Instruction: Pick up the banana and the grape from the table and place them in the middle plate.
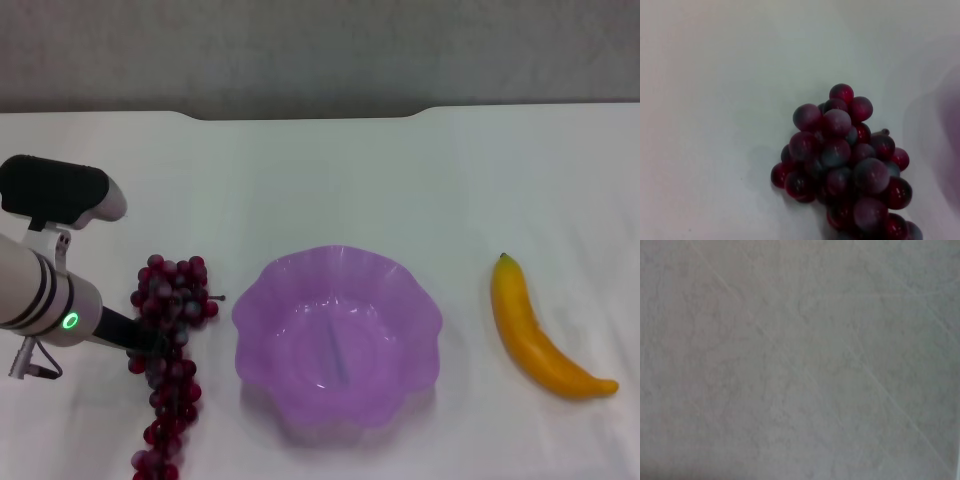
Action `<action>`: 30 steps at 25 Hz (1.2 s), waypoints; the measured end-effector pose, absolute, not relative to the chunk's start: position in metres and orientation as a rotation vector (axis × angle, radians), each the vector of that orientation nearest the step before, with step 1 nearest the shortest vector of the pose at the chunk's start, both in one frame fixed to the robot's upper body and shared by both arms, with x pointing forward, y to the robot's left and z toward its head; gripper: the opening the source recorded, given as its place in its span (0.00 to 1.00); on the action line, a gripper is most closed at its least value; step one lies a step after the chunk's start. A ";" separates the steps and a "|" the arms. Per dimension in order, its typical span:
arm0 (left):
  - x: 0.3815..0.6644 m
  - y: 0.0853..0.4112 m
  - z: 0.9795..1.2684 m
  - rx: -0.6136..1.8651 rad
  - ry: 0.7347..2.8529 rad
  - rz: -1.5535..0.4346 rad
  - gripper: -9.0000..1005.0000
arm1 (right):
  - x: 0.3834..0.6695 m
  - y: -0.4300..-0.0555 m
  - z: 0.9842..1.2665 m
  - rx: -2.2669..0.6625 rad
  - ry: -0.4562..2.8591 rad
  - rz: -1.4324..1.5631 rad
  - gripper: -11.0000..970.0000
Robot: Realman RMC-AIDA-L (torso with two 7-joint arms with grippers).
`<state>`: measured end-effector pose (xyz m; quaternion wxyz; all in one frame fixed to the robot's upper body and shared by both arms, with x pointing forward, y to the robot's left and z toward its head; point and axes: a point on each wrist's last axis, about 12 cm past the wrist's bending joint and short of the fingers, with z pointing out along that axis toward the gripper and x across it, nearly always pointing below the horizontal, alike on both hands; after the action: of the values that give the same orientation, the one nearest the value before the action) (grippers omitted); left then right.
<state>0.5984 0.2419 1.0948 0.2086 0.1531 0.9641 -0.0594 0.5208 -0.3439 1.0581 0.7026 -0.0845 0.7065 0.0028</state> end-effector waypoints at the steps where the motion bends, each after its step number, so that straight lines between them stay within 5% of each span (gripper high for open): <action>1: 0.598 0.242 1.095 0.426 2.679 -0.165 0.33 | 0.520 -0.344 1.058 -0.187 1.573 0.006 0.91; 30: 0.595 0.240 1.110 0.447 2.614 -0.142 0.21 | 0.519 -0.345 1.057 -0.184 1.579 0.003 0.91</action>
<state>0.5948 0.2400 1.1100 0.2405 0.1635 0.9554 -0.0520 0.5188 -0.3451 1.0567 0.7004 -0.0828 0.7090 0.0012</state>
